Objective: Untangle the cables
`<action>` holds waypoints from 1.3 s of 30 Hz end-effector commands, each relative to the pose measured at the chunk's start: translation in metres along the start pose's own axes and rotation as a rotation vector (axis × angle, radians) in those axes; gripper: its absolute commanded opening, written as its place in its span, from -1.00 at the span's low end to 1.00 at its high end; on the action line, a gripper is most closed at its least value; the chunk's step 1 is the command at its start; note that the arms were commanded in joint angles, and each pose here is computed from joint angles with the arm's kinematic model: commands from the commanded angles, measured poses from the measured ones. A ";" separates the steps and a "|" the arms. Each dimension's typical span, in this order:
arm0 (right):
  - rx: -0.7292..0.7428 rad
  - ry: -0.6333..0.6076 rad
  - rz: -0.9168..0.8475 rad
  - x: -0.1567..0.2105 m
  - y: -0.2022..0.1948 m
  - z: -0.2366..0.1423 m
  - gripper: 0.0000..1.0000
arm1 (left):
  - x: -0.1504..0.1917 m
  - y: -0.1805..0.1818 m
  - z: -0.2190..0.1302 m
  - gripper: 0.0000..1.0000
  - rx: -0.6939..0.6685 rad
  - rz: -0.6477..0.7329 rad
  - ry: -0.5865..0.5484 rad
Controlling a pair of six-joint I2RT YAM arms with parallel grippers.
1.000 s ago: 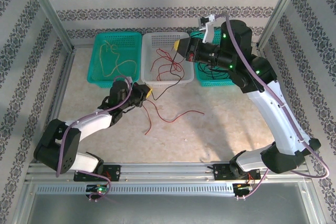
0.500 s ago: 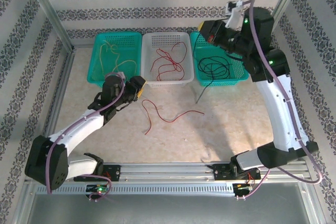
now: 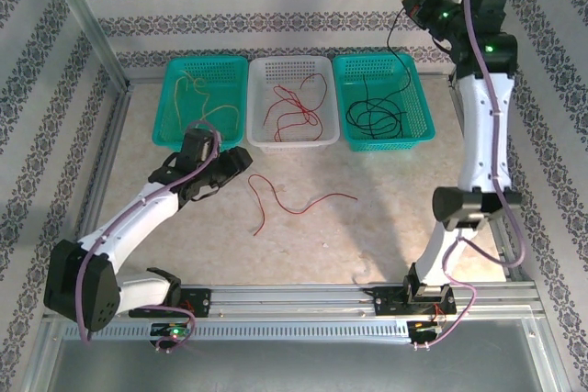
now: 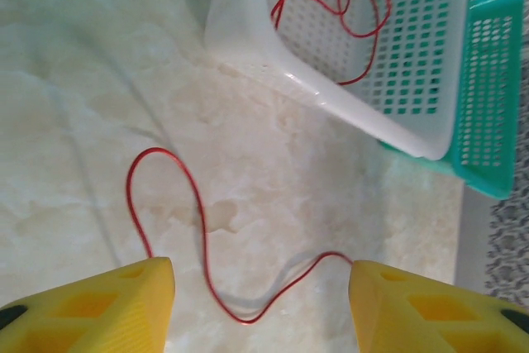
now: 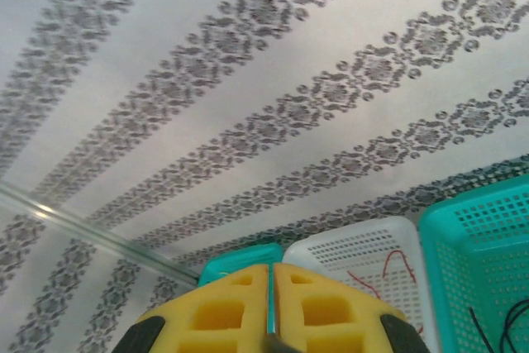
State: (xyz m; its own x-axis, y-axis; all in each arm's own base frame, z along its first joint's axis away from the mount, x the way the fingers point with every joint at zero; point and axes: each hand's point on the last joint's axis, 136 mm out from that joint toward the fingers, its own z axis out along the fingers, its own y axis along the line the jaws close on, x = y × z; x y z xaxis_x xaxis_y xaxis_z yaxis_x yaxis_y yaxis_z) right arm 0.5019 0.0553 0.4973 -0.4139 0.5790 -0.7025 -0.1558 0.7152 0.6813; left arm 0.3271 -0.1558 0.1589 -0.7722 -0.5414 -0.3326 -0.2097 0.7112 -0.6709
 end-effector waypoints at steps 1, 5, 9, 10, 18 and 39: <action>0.059 0.065 0.022 0.010 -0.036 0.026 -0.97 | 0.004 0.019 0.005 0.17 -0.084 0.059 0.035; 0.110 0.139 0.061 0.027 -0.075 0.055 -0.06 | 0.008 0.035 0.008 0.25 -0.137 0.065 0.036; 0.156 0.200 0.053 0.043 -0.094 0.062 0.12 | 0.013 0.045 0.011 0.30 -0.162 0.076 0.049; 0.162 0.210 0.054 0.046 -0.097 0.062 0.11 | 0.015 0.048 0.013 0.31 -0.170 0.079 0.057; 0.163 0.235 -0.012 0.062 -0.069 0.024 0.13 | 0.025 0.049 0.042 0.33 -0.166 0.098 0.167; 0.169 0.452 -0.024 0.291 -0.048 -0.170 0.21 | 0.042 0.043 0.093 -0.63 -0.114 0.123 0.306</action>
State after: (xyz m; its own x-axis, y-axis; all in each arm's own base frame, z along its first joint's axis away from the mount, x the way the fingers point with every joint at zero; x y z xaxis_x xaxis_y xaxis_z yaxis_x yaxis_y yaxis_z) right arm 0.2471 0.1305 0.3020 -0.7796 0.3029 -0.5481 -0.0971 0.8062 0.5836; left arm 0.3351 -0.1799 0.0466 -0.9303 -0.3315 -0.1572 -0.2030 0.8220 -0.5321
